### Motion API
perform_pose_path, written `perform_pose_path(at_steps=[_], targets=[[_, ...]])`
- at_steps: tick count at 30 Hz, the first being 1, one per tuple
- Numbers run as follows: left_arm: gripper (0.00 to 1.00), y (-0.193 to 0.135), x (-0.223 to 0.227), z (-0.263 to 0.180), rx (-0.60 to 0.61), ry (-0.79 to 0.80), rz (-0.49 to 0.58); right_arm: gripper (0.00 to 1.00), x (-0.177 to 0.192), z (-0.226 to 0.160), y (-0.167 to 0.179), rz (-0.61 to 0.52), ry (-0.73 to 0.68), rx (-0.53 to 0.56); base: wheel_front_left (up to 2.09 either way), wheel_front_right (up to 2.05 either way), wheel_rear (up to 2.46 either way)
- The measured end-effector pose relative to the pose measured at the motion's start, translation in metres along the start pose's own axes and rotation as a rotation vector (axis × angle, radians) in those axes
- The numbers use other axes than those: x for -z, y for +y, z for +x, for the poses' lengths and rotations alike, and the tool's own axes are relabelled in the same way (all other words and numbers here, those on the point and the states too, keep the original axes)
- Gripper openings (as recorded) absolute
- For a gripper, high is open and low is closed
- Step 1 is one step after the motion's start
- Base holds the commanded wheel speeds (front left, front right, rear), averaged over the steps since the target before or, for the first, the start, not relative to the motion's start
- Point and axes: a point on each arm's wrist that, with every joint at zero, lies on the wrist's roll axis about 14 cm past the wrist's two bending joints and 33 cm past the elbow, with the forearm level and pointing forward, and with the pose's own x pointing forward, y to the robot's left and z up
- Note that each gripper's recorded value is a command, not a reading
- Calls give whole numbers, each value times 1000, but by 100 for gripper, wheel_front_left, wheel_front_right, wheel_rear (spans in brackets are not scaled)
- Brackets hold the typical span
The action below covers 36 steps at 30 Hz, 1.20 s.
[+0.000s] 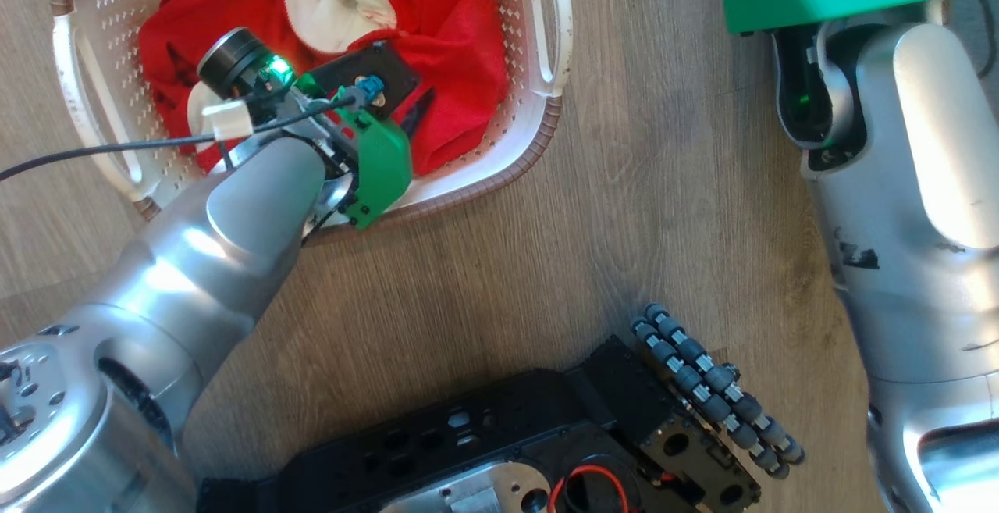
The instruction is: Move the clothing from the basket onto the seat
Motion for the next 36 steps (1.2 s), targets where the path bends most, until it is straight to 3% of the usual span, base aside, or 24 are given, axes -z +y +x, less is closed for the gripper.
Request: perform_pose_path(at_steps=[8,9,10,11,12,21,36], targets=[[100,-4,18,2,17,113,125,100,-4,-1,-3,3,-6,6,0,0,0],[89,-4,20,2,17,129,138,100,-4,-1,-3,5,-7,7,0,0,0],[48,-3,22,2,17,140,148,100,-5,-2,-3,7,-8,8,0,0,0],[18,-3,22,2,17,147,158,100,-6,-2,-3,6,-9,8,0,0,0],[0,-3,23,1,17,154,165,100,-6,-2,-3,5,-9,8,0,0,0],[0,0,15,-3,0,141,144,100,-14,-3,-2,3,-19,8,0,0,0],[0,-11,-63,-44,-72,-81,69,100,-58,-8,26,-21,-77,-40,0,0,0]])
